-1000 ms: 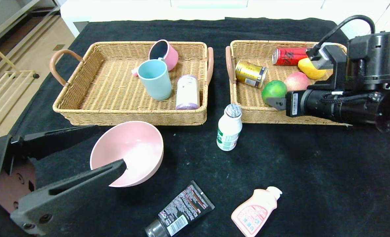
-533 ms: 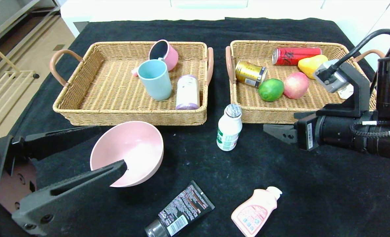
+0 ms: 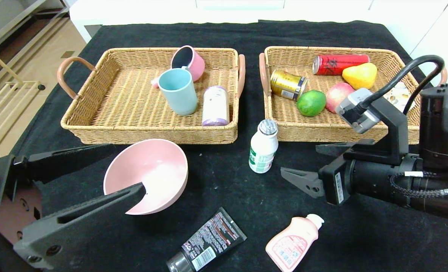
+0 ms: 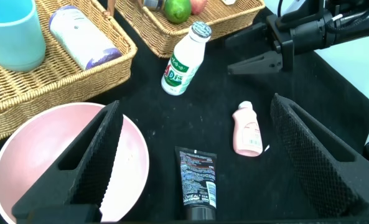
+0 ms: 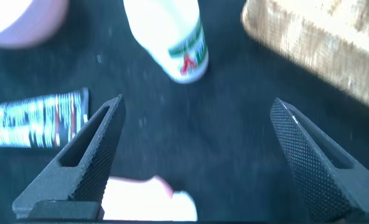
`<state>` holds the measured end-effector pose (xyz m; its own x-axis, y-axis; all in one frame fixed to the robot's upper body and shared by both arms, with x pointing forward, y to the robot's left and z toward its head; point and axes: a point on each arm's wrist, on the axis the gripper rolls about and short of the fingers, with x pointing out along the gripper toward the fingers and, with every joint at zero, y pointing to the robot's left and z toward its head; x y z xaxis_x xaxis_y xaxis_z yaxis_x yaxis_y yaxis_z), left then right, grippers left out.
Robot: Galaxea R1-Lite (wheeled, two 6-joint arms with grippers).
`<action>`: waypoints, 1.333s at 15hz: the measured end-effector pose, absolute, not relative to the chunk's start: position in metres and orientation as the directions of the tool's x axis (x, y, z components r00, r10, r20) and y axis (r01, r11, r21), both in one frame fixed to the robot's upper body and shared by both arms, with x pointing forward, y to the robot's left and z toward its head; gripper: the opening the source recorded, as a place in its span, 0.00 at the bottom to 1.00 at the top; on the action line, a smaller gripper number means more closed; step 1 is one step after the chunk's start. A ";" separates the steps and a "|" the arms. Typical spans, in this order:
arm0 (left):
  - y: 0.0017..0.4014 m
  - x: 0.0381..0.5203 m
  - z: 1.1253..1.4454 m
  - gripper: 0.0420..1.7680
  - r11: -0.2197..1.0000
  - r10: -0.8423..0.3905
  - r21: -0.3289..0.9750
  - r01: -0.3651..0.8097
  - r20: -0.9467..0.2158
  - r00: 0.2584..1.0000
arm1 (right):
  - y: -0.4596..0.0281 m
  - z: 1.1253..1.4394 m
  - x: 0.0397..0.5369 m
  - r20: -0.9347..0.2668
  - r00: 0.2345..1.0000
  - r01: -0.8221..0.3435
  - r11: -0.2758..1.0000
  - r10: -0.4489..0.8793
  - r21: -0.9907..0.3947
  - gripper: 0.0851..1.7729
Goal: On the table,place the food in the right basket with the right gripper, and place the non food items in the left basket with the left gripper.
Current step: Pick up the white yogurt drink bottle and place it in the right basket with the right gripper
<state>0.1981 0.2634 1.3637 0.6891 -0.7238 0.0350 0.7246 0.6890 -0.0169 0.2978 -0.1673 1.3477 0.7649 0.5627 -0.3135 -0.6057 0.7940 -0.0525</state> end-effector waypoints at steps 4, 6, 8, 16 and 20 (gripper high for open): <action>0.263 0.198 1.364 0.97 0.689 -0.724 -0.016 0.725 0.035 0.689 | -0.145 1.339 0.302 -0.300 0.739 -0.645 0.762 0.603 -0.059 0.96; 0.263 0.198 1.363 0.97 0.689 -0.724 -0.017 0.725 0.033 0.689 | -0.134 1.335 0.306 -0.295 0.736 -0.653 0.755 0.610 -0.068 0.96; 0.263 0.198 1.363 0.97 0.688 -0.725 -0.015 0.725 0.033 0.688 | -0.125 1.333 0.311 -0.266 0.741 -0.652 0.755 0.616 -0.070 0.96; 0.264 0.198 1.364 0.97 0.689 -0.724 -0.014 0.725 0.038 0.689 | -0.107 1.330 0.330 -0.215 0.786 -0.605 0.793 0.579 -0.077 0.96; 0.264 0.198 1.365 0.97 0.689 -0.724 -0.013 0.725 0.043 0.689 | -0.103 1.329 0.336 -0.173 0.809 -0.580 0.812 0.562 -0.071 0.96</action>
<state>0.1975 0.2638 1.3651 0.6888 -0.7237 0.0428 0.7246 0.6890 -0.0132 0.3361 -0.1030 1.3286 0.8086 0.5624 -0.1729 -0.5797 0.8118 -0.0706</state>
